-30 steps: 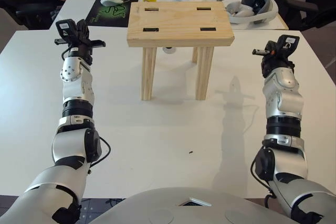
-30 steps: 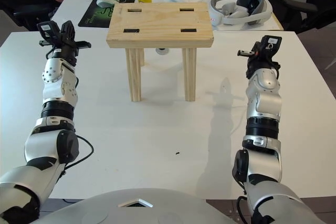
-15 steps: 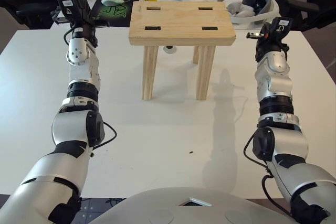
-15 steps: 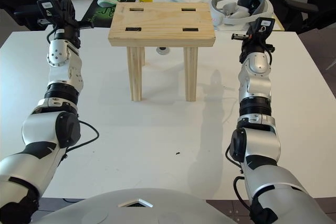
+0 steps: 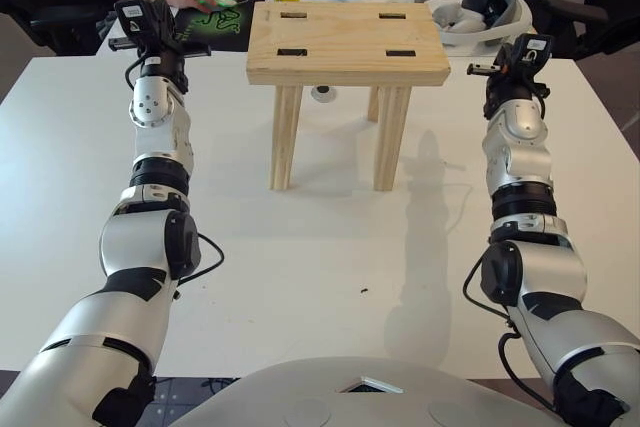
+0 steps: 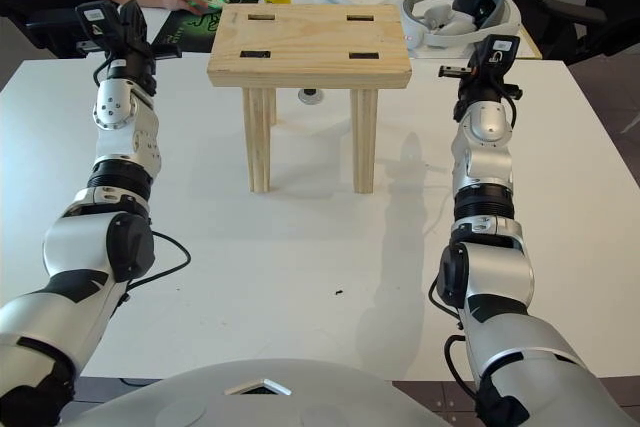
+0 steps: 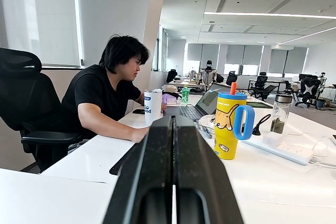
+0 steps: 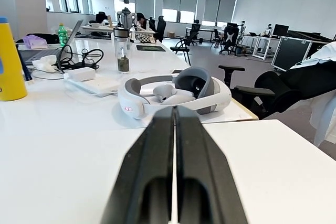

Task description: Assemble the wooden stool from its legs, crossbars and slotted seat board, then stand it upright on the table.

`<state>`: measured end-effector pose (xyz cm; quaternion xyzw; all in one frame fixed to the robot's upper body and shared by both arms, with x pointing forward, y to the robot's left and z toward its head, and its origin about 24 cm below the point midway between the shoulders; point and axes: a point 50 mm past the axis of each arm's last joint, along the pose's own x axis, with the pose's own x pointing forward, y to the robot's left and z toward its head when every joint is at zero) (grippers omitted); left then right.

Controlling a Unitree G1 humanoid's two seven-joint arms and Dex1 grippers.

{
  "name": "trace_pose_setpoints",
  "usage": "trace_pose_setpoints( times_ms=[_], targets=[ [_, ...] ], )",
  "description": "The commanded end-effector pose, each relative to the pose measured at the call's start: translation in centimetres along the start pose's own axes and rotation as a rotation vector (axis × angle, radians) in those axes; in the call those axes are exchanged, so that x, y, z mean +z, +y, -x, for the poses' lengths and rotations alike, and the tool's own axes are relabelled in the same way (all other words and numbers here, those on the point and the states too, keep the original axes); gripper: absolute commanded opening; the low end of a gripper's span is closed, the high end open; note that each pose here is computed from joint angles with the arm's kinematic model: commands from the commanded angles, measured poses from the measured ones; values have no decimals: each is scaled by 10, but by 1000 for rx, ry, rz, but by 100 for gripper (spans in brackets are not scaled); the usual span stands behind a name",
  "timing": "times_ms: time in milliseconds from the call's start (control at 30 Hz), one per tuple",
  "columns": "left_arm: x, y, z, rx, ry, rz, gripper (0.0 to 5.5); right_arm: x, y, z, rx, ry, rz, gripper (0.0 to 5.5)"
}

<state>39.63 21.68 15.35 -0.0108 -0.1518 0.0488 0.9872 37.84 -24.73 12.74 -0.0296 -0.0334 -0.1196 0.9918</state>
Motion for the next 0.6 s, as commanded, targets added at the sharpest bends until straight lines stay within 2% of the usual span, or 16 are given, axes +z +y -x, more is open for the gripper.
trace_pose_setpoints(
  times_ms=[33,233,500,600],
  targets=[
    [6,-8,-5,-14,-21,-12,1,5,2,-3,-8,-11,-29,0],
    [5,-9,-4,-27,-14,-17,1,-2,1,0,1,16,-93,0],
    [2,-9,-3,-43,2,4,1,-6,1,-1,-38,73,-78,0],
    [1,-10,-2,-42,-3,6,1,0,4,-2,2,36,-39,0]
  ],
)
